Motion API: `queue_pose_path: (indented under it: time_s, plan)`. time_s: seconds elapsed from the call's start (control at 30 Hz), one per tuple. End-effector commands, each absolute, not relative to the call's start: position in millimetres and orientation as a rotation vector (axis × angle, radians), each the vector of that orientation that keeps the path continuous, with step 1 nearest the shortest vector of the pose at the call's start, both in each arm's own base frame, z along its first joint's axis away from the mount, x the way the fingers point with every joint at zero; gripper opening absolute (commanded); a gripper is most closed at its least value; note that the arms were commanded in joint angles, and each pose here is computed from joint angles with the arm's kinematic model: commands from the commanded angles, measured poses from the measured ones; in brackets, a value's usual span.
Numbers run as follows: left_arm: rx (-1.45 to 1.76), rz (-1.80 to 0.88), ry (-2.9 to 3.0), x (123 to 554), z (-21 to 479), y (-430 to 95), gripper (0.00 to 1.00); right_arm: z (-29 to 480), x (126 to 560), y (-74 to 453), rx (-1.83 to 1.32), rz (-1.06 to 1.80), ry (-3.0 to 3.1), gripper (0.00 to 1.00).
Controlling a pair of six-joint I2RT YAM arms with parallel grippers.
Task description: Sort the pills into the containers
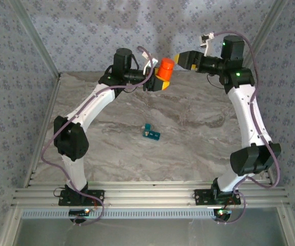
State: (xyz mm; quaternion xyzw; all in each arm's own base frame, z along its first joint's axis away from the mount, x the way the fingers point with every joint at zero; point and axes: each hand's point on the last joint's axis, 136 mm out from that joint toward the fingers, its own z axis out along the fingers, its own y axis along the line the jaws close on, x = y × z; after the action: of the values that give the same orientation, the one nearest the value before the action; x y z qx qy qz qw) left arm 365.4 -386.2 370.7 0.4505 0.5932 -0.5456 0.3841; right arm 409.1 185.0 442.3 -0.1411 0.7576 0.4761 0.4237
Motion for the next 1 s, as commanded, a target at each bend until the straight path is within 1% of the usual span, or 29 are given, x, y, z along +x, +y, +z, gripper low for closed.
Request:
queue_pose_path:
  time_s: [0.0,0.37,0.5,0.6,0.73,0.8,0.83,0.97]
  plan:
    - [1.197,-1.413,1.448,355.3,384.3,-388.9,0.0,460.6,397.8,196.7,-0.454,1.23,1.846,0.89]
    - [1.203,-1.414,1.448,354.8,383.8,-391.1,0.0,446.9,400.2,222.1,-0.506,1.284,1.886,0.84]
    - [1.204,-1.415,1.452,355.0,382.8,-391.4,0.0,442.3,397.6,228.0,-0.523,1.297,1.898,0.79]
    - [1.206,-1.414,1.45,355.1,383.2,-391.7,0.0,439.5,395.9,230.2,-0.532,1.303,1.906,0.7]
    - [1.206,-1.413,1.448,356.1,383.9,-391.6,0.0,436.3,395.1,231.5,-0.529,1.304,1.918,0.5]
    - [1.206,-1.412,1.447,356.3,384.5,-392.2,0.0,434.1,395.6,231.7,-0.524,1.301,1.926,0.42]
    - [1.204,-1.412,1.45,357.3,384.0,-391.8,0.0,432.8,395.5,232.0,-0.521,1.299,1.93,0.4]
    - [1.188,-1.391,1.454,360.3,386.3,-392.5,0.0,426.2,394.8,233.7,-0.501,1.274,1.947,0.37]
